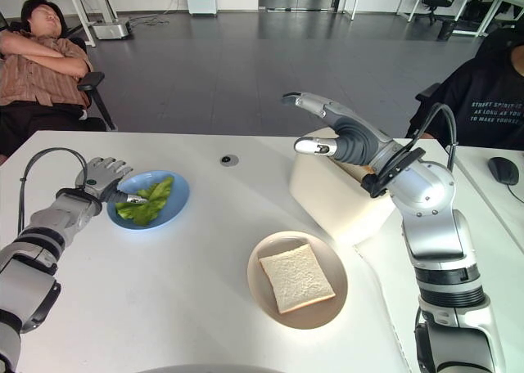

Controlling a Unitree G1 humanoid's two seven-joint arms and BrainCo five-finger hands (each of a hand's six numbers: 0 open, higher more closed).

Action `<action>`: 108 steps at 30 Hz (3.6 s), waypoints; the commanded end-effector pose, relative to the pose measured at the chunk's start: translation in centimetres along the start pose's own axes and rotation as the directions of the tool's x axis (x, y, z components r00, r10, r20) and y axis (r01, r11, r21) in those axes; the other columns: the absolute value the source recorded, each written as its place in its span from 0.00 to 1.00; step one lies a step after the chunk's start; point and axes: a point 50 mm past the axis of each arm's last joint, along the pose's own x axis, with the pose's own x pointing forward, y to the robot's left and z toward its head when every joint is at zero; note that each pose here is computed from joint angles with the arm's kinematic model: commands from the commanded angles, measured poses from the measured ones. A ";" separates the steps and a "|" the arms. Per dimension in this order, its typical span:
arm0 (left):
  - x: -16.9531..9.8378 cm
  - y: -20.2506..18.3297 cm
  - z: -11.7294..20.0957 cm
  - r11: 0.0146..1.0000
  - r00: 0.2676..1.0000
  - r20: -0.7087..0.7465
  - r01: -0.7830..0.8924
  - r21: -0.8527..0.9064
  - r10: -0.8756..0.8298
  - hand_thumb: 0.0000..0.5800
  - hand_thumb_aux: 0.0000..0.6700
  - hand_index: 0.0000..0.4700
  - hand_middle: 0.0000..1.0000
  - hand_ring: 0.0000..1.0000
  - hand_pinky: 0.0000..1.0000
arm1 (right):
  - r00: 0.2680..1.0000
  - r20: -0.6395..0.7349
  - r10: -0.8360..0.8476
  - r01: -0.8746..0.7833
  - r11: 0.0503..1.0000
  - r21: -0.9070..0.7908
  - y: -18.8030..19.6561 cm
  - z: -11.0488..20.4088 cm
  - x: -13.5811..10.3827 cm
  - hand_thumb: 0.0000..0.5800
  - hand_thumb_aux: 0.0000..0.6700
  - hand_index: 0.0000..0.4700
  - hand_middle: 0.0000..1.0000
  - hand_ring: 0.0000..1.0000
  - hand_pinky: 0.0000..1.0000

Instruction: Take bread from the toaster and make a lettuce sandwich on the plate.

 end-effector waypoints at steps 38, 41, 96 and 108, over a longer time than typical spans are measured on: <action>-2.2 5.1 0.9 0.914 0.963 0.267 0.085 -0.397 0.026 1.00 1.00 1.00 0.00 0.00 0.00 | 0.998 -0.051 0.023 -0.023 1.000 0.002 1.1 -1.3 0.6 0.00 0.00 0.00 0.00 0.00 0.00; -2.5 5.3 0.9 0.913 0.964 0.266 0.093 -0.396 0.017 1.00 1.00 1.00 0.00 0.00 0.00 | 0.998 -0.052 0.022 -0.021 1.000 0.003 1.1 -1.3 0.7 0.00 0.00 0.00 0.00 0.00 0.00; -7.5 13.7 5.2 0.920 0.872 0.301 -0.340 -0.196 0.386 1.00 1.00 1.00 0.00 0.00 0.00 | 0.996 -0.084 0.019 -0.019 1.000 -0.008 1.3 -1.8 0.1 0.00 0.00 0.00 0.00 0.00 0.00; -9.0 12.2 20.6 0.891 0.649 0.618 -0.242 -0.385 0.443 1.00 1.00 1.00 0.00 0.00 0.00 | 0.984 -0.155 -0.090 0.085 0.996 -0.041 -0.9 -2.8 -0.6 0.00 0.00 0.00 0.00 0.00 0.00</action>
